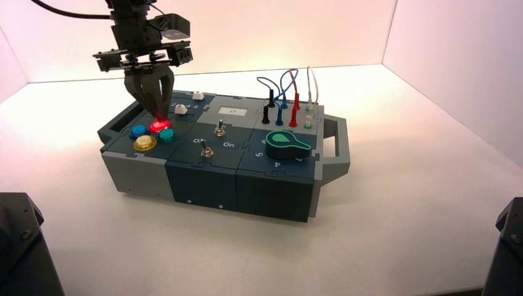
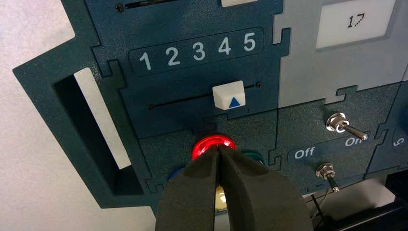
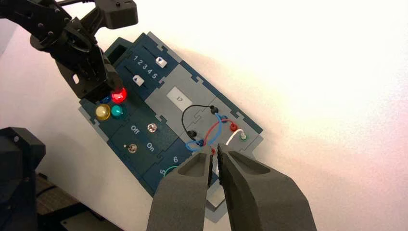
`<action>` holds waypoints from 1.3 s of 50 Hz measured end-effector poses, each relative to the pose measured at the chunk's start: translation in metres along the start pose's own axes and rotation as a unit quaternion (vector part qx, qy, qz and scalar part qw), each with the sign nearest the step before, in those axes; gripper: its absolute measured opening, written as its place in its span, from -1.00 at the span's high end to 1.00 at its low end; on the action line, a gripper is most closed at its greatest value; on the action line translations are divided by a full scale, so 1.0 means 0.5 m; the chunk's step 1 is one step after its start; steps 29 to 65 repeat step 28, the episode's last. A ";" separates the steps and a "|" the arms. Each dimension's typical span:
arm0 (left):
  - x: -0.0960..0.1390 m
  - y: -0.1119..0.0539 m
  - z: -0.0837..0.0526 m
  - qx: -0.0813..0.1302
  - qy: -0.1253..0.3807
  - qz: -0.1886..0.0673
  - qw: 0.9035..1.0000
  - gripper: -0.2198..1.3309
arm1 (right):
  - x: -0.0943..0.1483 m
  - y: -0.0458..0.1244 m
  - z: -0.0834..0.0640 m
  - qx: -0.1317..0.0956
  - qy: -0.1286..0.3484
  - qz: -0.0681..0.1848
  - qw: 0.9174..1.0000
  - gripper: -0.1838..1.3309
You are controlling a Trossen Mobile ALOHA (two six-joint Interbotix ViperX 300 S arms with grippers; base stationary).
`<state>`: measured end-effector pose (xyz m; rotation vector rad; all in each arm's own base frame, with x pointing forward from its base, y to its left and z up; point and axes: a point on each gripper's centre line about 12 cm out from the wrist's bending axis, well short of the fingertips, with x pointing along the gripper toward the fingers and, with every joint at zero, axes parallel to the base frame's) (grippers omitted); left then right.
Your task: Push the red button with the left gripper.
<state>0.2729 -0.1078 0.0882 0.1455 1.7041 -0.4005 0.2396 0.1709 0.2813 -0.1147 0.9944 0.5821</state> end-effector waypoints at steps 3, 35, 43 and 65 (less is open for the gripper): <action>0.001 0.000 0.000 0.000 0.000 0.000 1.000 0.93 | 0.000 0.000 0.000 -0.001 -0.001 0.000 1.000 0.63; 0.001 0.010 -0.005 -0.007 -0.003 0.002 1.000 0.92 | 0.001 -0.001 0.000 -0.003 -0.001 -0.002 1.000 0.63; 0.001 0.010 -0.005 -0.007 -0.003 0.002 1.000 0.92 | 0.001 -0.001 0.000 -0.003 -0.001 -0.002 1.000 0.63; 0.001 0.010 -0.005 -0.007 -0.003 0.002 1.000 0.92 | 0.001 -0.001 0.000 -0.003 -0.001 -0.002 1.000 0.63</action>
